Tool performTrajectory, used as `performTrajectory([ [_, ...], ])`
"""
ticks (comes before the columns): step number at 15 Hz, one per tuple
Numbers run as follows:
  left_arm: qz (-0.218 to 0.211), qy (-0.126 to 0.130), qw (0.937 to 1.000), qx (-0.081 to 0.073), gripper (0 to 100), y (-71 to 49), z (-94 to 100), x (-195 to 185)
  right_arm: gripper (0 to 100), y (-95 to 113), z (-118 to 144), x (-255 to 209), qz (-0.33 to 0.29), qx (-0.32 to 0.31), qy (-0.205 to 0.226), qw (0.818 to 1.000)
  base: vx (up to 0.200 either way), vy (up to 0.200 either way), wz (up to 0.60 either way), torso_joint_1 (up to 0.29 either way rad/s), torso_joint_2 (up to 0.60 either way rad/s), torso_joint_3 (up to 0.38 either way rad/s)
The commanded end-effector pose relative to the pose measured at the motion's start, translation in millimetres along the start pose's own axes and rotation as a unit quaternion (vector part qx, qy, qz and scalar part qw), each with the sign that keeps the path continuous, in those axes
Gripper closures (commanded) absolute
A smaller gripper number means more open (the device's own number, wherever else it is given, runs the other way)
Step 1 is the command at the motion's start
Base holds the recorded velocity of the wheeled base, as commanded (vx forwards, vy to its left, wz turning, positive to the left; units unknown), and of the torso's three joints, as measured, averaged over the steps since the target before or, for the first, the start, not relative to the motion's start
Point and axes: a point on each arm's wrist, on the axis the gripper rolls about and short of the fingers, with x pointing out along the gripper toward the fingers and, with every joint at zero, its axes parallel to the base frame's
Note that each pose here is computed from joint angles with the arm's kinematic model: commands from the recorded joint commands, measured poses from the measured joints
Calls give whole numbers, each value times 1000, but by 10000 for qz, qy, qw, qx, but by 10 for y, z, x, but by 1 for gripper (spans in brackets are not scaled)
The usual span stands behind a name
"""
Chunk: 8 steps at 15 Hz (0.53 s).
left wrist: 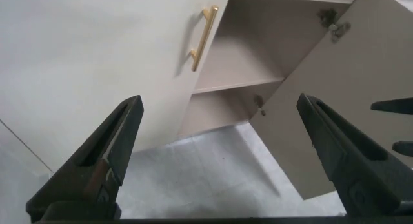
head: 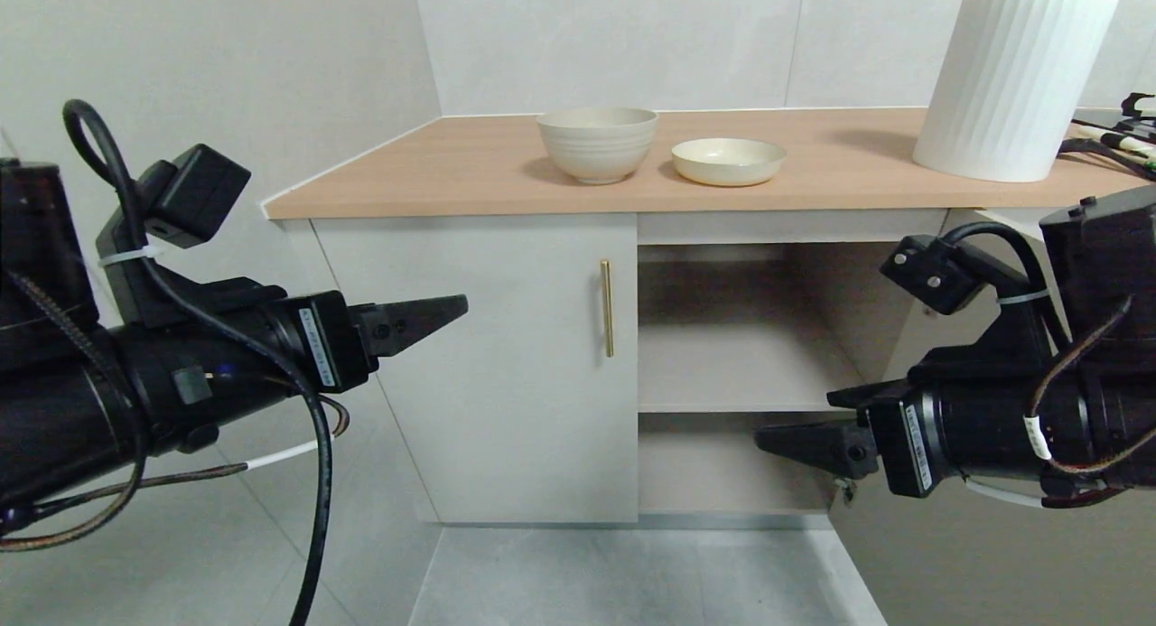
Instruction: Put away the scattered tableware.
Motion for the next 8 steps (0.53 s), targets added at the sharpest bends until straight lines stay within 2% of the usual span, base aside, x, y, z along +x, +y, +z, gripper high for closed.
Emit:
performTrajectory([
  [1, 55, -30, 10000, -5, 0, 24, 17, 0, 0, 1, -5, -29, -1, -8, -21, 10000, 0, 0, 0, 0, 0, 0],
  [3, 78, -5, 10000, -10, 0, 32, 12, 4, 0, 0, -7, -29, -25, -7, -18, 10000, 0, 0, 0, 0, 0, 0],
  [8, 132, 18, 9999, -8, 0, 57, 10, 11, 0, -8, -42, -14, -38, -8, 58, 10000, 200, 0, 0, 0, 3, 7],
])
